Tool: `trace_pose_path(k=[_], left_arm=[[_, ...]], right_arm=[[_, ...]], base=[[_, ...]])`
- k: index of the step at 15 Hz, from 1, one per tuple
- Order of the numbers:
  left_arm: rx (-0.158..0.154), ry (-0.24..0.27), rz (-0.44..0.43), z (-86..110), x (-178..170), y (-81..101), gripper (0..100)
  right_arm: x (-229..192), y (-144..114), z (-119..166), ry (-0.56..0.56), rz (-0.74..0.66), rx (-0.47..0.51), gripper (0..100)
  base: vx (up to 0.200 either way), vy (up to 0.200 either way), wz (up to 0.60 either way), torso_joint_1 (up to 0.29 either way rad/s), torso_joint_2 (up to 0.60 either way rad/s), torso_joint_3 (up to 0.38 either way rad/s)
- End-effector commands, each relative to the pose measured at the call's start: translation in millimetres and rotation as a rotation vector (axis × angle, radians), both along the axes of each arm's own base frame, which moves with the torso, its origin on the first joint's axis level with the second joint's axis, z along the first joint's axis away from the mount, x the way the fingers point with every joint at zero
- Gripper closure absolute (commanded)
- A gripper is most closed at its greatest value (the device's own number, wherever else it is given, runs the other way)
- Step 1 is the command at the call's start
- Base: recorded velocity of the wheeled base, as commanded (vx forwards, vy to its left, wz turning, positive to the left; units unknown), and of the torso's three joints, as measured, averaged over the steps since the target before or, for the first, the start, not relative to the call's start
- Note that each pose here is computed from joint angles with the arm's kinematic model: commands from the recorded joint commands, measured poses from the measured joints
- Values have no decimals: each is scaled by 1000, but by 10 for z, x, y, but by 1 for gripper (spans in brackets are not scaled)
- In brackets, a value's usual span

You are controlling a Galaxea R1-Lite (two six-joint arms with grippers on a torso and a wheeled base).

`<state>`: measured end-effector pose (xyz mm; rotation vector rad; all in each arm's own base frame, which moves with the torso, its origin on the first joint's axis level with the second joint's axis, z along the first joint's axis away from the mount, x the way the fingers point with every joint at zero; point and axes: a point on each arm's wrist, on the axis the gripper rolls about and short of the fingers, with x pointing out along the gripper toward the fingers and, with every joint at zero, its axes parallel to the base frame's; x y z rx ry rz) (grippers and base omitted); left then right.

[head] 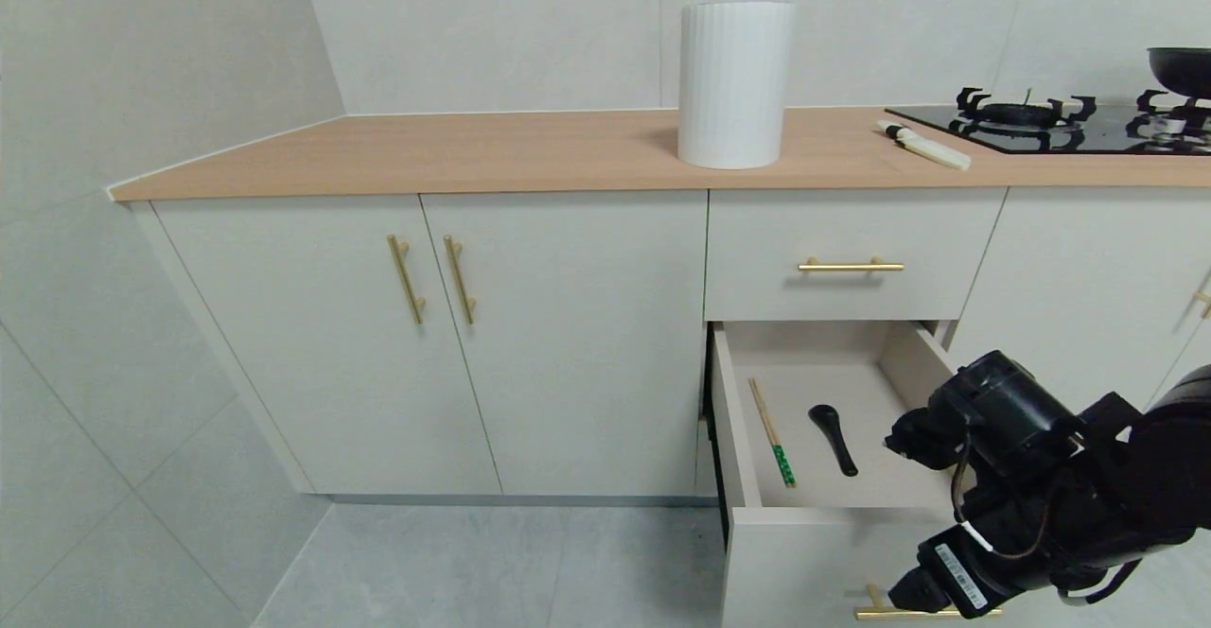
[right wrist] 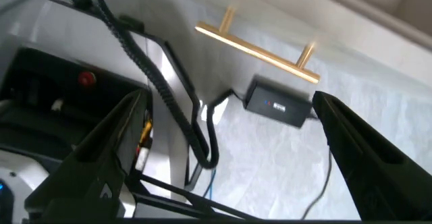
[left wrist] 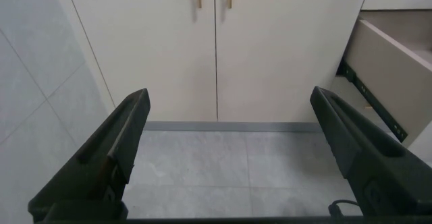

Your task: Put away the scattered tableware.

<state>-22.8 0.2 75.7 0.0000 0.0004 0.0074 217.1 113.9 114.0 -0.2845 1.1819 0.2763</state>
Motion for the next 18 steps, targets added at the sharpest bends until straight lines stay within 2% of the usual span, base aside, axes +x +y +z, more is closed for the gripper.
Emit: trace_pose_path(k=[1,6,18], left_arm=[[0,1,0,-2,1,0,0],[0,1,0,-2,1,0,0],[0,1,0,-2,1,0,0]], right_arm=[[112,21,-163,54,-21,-29,0],[255,-3,-177,52,-117,-6,0],[470,-133,-183,57,-226,-8,0]], base=[[0,0,0,0,0,0],[0,0,0,0,0,0],[0,0,0,0,0,0]])
